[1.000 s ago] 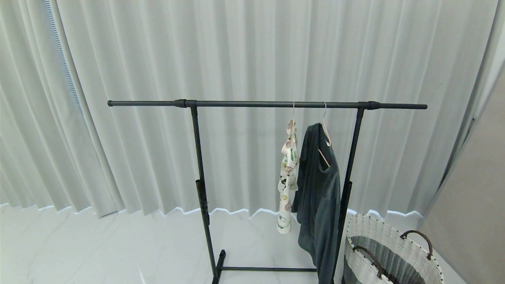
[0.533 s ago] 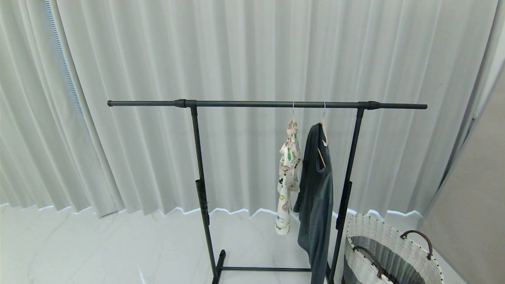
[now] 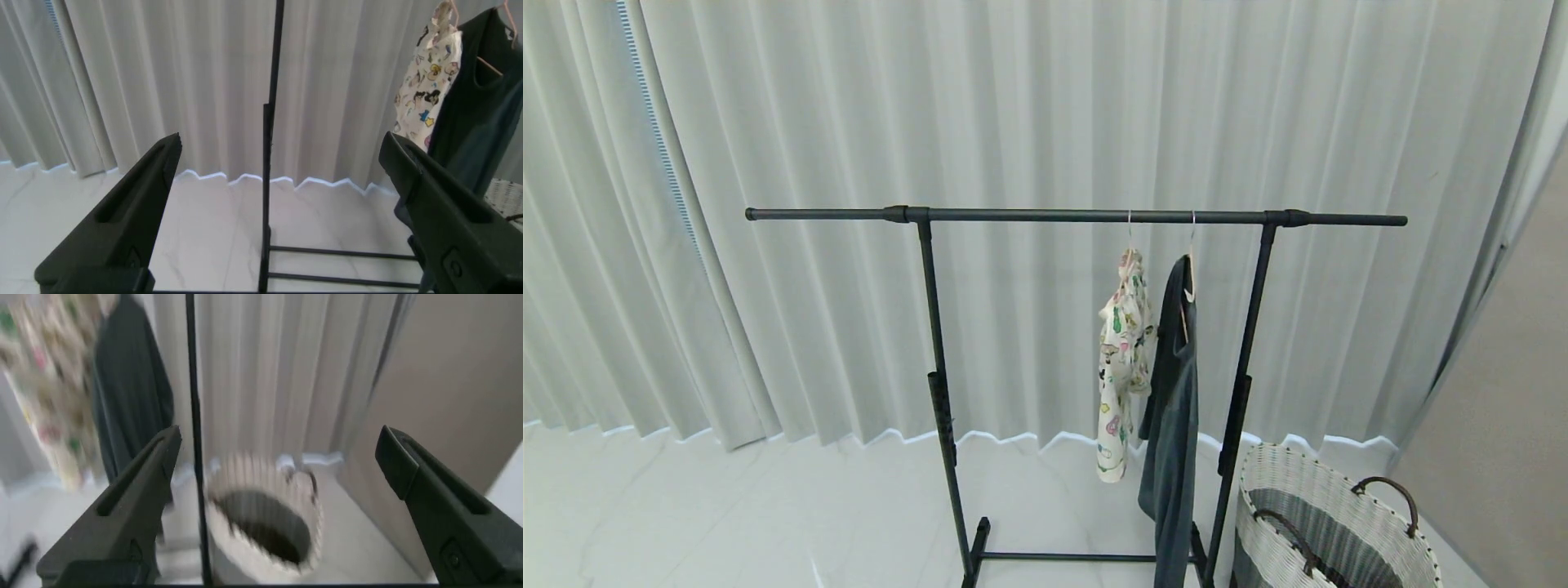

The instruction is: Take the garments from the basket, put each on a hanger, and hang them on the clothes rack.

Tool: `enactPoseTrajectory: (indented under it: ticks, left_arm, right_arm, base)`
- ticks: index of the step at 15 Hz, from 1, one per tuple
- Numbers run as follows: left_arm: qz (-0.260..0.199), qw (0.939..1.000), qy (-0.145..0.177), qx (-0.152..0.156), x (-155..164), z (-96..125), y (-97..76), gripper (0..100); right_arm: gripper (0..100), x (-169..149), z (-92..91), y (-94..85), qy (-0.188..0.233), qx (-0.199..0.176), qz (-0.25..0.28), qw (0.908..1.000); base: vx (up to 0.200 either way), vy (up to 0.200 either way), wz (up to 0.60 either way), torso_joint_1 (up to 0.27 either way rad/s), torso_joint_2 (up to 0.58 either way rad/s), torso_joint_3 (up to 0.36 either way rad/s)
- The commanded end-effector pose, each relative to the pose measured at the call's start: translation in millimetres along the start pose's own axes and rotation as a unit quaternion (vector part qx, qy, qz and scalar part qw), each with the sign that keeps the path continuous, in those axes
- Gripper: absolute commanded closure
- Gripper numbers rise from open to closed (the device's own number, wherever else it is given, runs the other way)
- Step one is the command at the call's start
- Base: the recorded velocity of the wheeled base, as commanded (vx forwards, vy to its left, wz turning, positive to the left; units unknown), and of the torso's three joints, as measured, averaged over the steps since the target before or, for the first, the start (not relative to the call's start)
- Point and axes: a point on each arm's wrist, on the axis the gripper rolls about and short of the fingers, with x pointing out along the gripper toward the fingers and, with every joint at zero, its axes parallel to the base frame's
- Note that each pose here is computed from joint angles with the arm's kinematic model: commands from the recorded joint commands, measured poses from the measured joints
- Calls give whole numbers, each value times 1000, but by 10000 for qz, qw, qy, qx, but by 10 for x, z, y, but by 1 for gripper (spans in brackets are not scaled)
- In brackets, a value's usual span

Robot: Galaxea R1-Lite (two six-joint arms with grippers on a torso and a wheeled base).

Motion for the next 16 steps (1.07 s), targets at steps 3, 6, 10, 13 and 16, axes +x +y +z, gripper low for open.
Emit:
enactPoseTrajectory:
  ticks: [3,6,10,13,16]
  left_arm:
    - [-3,10000,15,-15,1,-2,0,0]
    - [12,9999,39,-153,1,-7,0,0]
    - [12,9999,31,-153,0,-7,0,0]
    - [12,9999,31,-153,0,-7,0,0]
    - [12,9999,31,-153,0,-7,0,0]
  right_arm:
    - [0,-53,-133,38,119,30,578,9983]
    - [0,-54,-147,40,193,132,608,9979]
    - [0,-54,-147,40,194,140,608,9979]
    - [0,-54,-147,40,194,140,608,9979]
    - [0,-54,-147,40,194,140,608,9979]
  base:
    - [0,0,0,0,0,0]
    - [0,0,0,0,0,0]
    - [0,0,0,0,0,0]
    - [0,0,0,0,0,0]
    - [0,0,0,0,0,0]
